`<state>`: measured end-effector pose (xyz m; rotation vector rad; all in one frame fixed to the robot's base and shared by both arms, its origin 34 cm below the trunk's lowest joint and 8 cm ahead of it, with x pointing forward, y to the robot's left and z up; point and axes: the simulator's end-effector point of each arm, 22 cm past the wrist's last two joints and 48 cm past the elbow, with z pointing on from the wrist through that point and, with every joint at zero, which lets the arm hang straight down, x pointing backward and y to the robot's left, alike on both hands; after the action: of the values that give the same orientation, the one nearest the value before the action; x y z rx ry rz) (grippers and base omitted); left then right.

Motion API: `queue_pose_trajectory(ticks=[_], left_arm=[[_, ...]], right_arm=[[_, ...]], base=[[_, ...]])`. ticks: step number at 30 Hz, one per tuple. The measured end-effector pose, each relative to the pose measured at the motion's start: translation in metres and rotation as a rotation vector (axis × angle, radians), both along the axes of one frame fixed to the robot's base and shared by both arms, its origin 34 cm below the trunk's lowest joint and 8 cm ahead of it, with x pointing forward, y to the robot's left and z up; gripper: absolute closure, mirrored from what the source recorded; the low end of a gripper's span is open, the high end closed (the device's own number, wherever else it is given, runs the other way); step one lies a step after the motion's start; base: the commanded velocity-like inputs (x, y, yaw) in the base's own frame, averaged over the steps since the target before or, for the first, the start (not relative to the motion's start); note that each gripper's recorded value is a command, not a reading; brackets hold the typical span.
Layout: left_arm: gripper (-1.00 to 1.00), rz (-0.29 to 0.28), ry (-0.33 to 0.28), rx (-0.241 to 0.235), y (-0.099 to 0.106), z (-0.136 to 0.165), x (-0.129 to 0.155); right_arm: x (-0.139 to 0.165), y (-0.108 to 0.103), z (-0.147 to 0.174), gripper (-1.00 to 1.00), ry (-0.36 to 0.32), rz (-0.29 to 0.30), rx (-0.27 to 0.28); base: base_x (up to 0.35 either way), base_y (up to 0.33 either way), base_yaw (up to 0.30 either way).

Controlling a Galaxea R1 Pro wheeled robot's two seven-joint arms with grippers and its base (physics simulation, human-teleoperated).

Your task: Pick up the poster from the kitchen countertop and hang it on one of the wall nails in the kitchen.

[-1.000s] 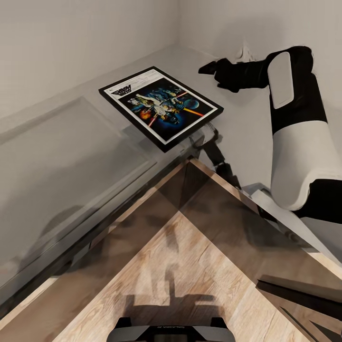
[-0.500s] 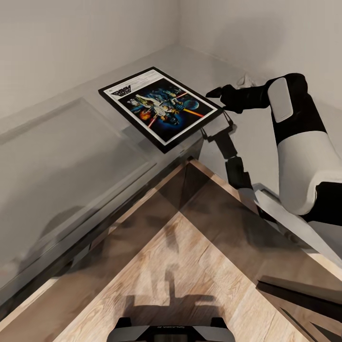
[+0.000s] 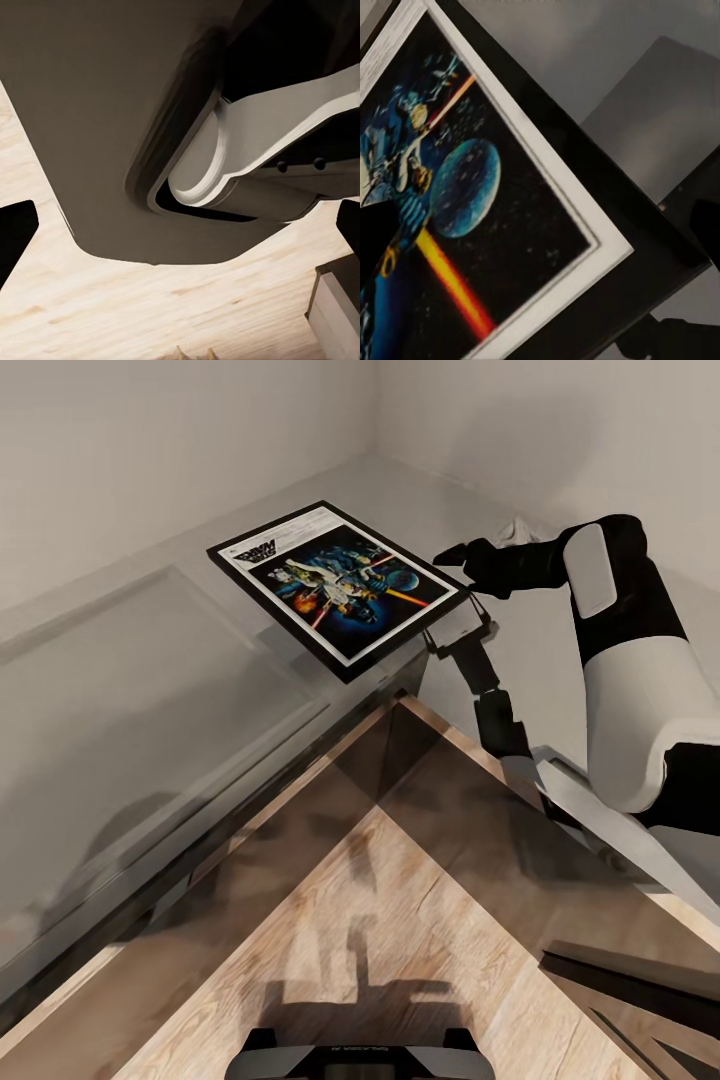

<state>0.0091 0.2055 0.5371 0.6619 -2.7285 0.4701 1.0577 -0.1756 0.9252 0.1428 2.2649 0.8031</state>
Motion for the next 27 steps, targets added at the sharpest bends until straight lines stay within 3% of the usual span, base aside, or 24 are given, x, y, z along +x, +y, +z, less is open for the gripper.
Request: queue_pose_trajectory(ticks=[27], left_arm=[[-1.0,0.001,0.0,0.002,0.0009,-0.0001,0.0001]], right_arm=[[0.0012,0.0031,-0.0001,-1.0,0.005,0.001,-0.005]], base=[[0.027,0.0,0.0]])
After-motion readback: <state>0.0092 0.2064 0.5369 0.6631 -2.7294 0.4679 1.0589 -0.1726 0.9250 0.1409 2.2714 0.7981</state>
